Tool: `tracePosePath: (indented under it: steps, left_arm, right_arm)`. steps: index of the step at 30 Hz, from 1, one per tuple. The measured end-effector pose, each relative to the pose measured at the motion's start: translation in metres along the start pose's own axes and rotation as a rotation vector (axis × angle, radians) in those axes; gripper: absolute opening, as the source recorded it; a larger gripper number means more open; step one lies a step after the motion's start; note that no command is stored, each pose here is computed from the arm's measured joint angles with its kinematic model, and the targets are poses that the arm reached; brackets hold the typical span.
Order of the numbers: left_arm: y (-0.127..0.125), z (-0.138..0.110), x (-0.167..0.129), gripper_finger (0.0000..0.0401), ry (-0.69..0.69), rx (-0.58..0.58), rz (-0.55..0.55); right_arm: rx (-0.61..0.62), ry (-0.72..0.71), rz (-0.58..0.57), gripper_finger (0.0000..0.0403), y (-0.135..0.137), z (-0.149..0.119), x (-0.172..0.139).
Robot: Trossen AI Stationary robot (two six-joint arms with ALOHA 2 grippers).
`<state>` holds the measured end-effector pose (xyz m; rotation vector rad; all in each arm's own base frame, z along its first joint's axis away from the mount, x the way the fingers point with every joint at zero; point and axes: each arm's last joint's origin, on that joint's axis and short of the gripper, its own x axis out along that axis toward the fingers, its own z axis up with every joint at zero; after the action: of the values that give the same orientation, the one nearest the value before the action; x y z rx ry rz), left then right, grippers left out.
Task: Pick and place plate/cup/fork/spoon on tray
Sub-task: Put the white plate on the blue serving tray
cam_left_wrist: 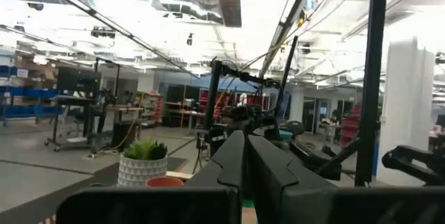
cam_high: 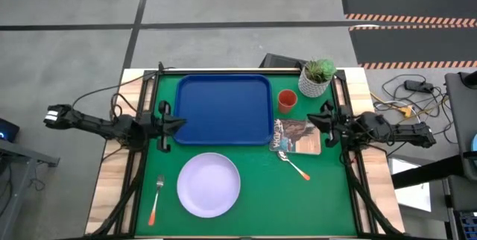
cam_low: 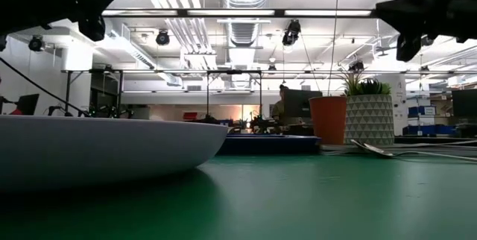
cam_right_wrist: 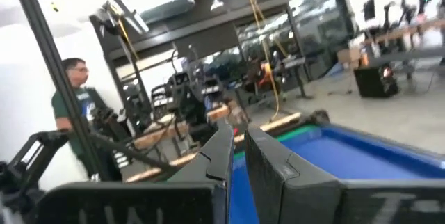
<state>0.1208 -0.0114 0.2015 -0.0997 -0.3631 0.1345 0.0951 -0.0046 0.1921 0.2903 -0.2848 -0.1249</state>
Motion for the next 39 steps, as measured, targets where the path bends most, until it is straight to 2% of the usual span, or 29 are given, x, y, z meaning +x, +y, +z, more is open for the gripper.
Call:
tracePosePath:
  steps: [6,10,16,20,27,36,39]
  left_arm:
    - [0.002,-0.005,0.002,0.0000,0.026,-0.154,0.075]
    - [0.001,-0.005,0.005,0.0000,0.048,-0.221,0.092]
    - [-0.006,0.013,0.033,0.0000,0.042,-0.246,0.166]
    - [-0.014,0.018,0.057,0.0000,0.130,-0.291,0.197]
    - [-0.026,0.015,0.093,0.0000,0.474,-0.434,0.319]
    - [-0.042,0.017,0.095,0.0000,1.111,-0.623,0.499]
    - [-0.049,0.014,0.095,0.0000,1.241,-0.675,0.536]
  right_arm:
    - [-0.091,-0.070,0.019,0.0027,0.004,0.013,0.000]
    - [-0.196,-0.124,0.024,0.0027,0.007,0.026,-0.001]
    - [-0.284,-0.156,0.022,0.0027,0.010,0.036,-0.001]
    - [-0.347,-0.164,0.018,0.0027,0.010,0.036,-0.001]
    - [-0.508,-0.301,0.002,0.0027,0.016,0.060,-0.005]
    - [-0.554,-0.344,-0.006,0.0027,0.020,0.076,-0.007]
    - [-0.563,-0.345,-0.008,0.0027,0.021,0.078,-0.007]
